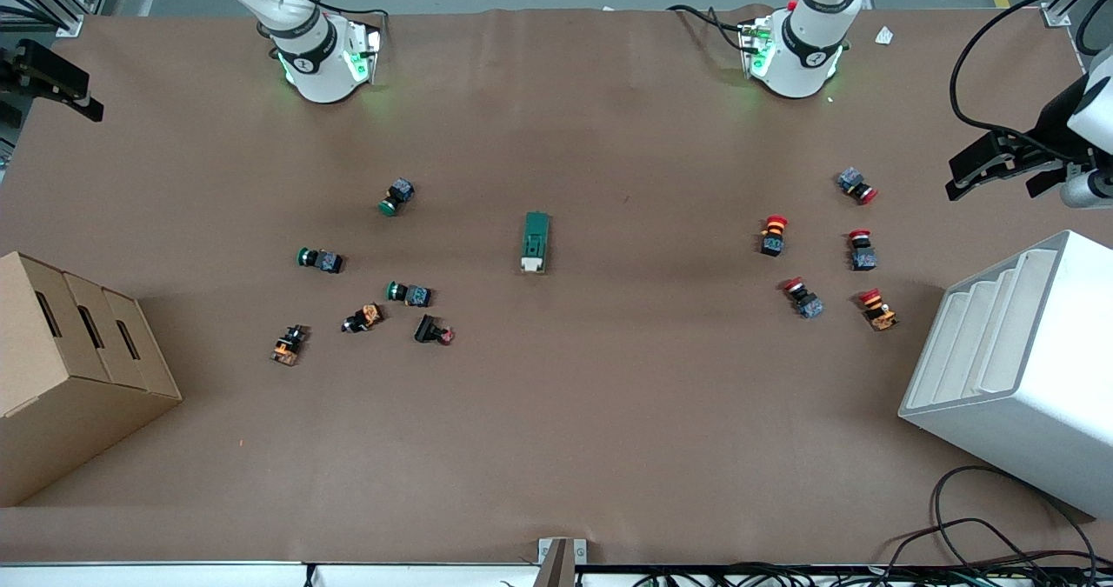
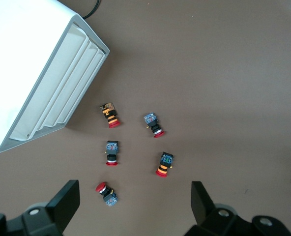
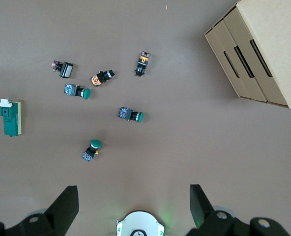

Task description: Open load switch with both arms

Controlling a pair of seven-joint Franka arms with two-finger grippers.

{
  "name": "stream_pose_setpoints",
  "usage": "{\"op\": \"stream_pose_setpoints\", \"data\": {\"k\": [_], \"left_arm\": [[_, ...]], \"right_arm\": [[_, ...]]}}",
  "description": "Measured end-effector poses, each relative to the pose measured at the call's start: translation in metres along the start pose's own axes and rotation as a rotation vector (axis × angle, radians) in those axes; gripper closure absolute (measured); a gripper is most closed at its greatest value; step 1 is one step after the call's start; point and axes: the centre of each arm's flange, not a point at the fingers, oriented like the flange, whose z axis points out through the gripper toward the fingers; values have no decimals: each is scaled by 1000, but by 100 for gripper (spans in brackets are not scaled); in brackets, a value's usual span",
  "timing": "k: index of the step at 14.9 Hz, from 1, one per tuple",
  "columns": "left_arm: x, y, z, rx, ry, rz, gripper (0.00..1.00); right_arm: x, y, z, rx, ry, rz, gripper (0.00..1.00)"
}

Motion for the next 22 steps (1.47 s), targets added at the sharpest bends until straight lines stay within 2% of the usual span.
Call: {"op": "stream_pose_setpoints", "data": {"k": [3, 5, 8, 11, 15, 18, 22], "left_arm": [[0, 0, -2, 3, 2, 1, 0], [0, 1, -6, 31, 13, 13, 0], [-2, 24, -4, 37, 6, 61, 0], [-2, 89, 19, 26, 0, 102, 0], [-12, 177, 69, -1, 8, 55, 0], [-34, 243, 113, -41, 43, 6, 0], [-72, 315, 163, -58, 36, 7, 0]], "right_arm": [[0, 0, 0, 0, -1, 0, 0], [0, 0, 0, 0, -1, 0, 0], [0, 0, 0, 0, -1, -1, 0], [0, 0, 1, 0, -1, 0, 0], [0, 1, 1, 0, -1, 0, 0], [0, 1, 0, 0, -1, 1, 0], [1, 3, 1, 1, -2, 6, 0]]}}
